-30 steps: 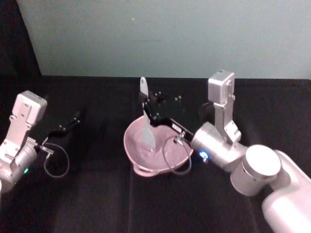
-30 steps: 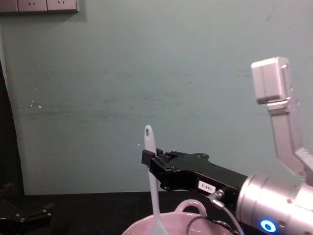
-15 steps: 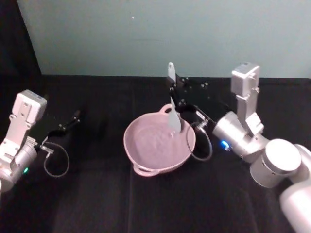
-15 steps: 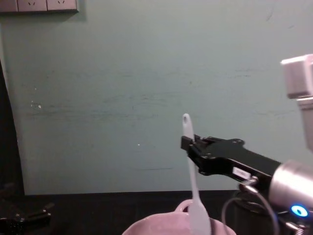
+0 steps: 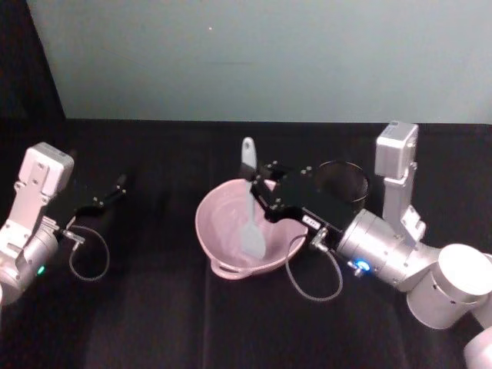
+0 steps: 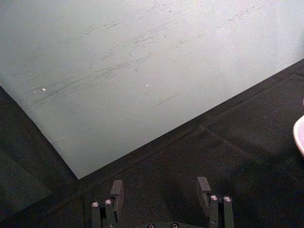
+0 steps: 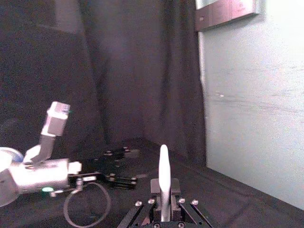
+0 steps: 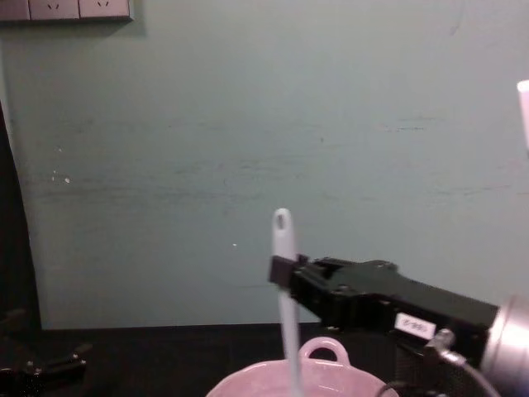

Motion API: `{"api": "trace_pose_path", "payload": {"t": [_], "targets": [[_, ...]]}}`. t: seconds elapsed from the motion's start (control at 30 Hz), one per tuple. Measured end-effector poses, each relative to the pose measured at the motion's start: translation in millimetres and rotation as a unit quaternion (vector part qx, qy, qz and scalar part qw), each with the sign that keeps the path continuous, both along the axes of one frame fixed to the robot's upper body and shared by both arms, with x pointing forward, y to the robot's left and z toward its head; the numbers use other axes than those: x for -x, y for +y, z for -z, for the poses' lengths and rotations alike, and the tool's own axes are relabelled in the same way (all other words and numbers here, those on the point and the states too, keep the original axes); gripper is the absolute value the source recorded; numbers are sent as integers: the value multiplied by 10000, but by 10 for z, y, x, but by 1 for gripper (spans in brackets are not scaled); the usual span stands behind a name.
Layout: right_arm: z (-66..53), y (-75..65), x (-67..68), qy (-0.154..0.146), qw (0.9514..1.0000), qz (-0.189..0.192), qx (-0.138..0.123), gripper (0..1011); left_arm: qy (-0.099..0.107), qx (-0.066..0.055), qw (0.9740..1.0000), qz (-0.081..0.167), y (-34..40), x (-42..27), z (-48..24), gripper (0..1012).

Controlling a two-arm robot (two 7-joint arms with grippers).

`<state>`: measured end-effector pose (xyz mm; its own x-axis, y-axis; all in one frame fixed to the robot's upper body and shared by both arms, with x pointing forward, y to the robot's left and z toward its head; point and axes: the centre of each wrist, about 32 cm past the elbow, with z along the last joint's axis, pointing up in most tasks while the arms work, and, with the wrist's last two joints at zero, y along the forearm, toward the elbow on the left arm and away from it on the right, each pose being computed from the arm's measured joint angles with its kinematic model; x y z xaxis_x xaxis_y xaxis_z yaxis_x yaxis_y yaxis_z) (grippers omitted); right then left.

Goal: Use the one hand to pick up the spoon and stir the clear water in the bowl.

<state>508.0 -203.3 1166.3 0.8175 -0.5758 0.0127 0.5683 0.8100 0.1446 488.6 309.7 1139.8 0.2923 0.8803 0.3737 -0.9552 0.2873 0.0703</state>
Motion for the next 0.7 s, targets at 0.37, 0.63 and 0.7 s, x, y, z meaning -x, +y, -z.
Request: {"api": "trace_pose_path", "payload": {"t": [0.37,0.63,0.7], "targets": [[78,353,-219,-34,10000,-79,-50,114,0,0,10000,-1,0,0,0,1011],[133,395,-497,-167,9984,537,-43,114,0,0,10000,0,0,0,0,1011],[135,365,-510,-224,9975,671,-8,114,0,0,10000,0,0,0,0,1011]]}}
